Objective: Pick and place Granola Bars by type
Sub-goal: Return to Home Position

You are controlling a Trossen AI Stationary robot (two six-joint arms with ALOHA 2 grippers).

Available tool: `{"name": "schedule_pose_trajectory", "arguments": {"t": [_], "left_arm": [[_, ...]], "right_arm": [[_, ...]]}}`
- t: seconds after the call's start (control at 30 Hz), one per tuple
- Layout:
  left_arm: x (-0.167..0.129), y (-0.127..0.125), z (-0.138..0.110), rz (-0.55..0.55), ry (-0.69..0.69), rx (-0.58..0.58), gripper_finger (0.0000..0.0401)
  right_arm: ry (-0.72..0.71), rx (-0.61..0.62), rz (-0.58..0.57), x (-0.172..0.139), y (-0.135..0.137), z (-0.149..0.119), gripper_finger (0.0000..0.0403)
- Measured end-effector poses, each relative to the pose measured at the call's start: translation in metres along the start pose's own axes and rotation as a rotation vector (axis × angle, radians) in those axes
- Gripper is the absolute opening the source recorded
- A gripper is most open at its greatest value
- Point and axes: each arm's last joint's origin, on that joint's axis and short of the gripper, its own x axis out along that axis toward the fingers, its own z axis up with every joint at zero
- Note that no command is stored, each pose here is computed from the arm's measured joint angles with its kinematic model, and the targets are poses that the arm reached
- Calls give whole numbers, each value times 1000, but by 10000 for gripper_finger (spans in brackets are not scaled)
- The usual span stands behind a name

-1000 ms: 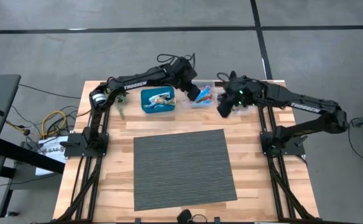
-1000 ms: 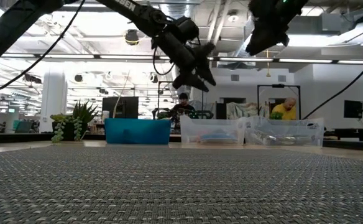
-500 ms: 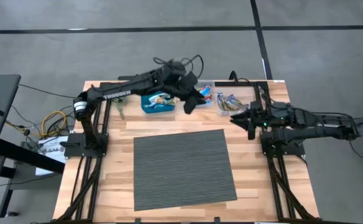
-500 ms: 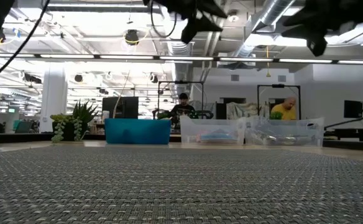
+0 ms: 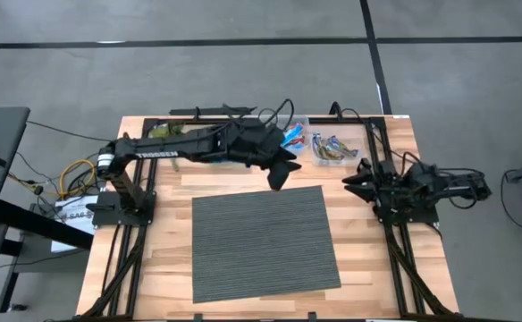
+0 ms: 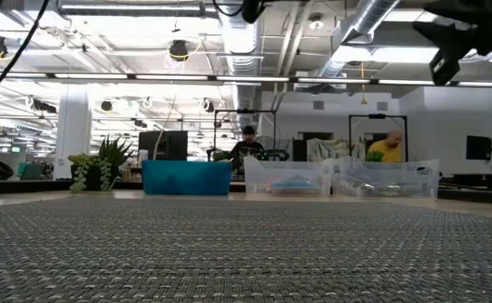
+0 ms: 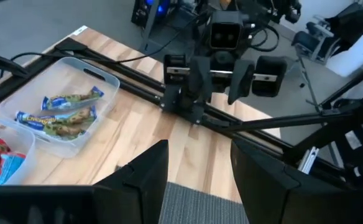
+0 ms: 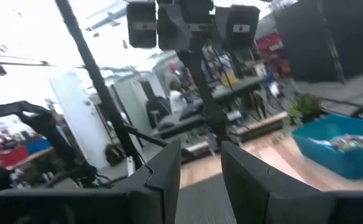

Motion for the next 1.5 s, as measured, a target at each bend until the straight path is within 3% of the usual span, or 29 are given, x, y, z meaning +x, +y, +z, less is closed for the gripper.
{"name": "schedule_pose_trajectory", "arguments": {"t": [0.33, 0.57, 0.67, 0.77, 0.93, 1.1, 1.23, 1.5], "left_arm": [[-5, -29, -8, 26, -23, 33, 165], [-6, -39, -16, -139, 98, -87, 165], [-7, -48, -18, -201, 104, -32, 165], [-7, -56, -23, -195, 104, -3, 165], [-7, -70, -35, -230, 129, 29, 165], [3, -77, -68, -276, 216, 11, 165], [6, -72, -104, -403, 205, -11, 165], [-46, -23, -194, -460, 266, -61, 165]], "right_arm": [[-48, -61, 112, 4, -3, -25, 107], [17, -116, 94, 5, -7, -36, 107], [83, -132, 74, 5, -9, -42, 107], [169, -136, 41, 4, -12, -50, 107], [172, -143, 4, 4, -13, -50, 107], [170, -144, -1, 4, -13, -50, 107], [168, -144, -4, 4, -14, -50, 107], [168, -144, -7, 4, -14, -49, 107]]}}
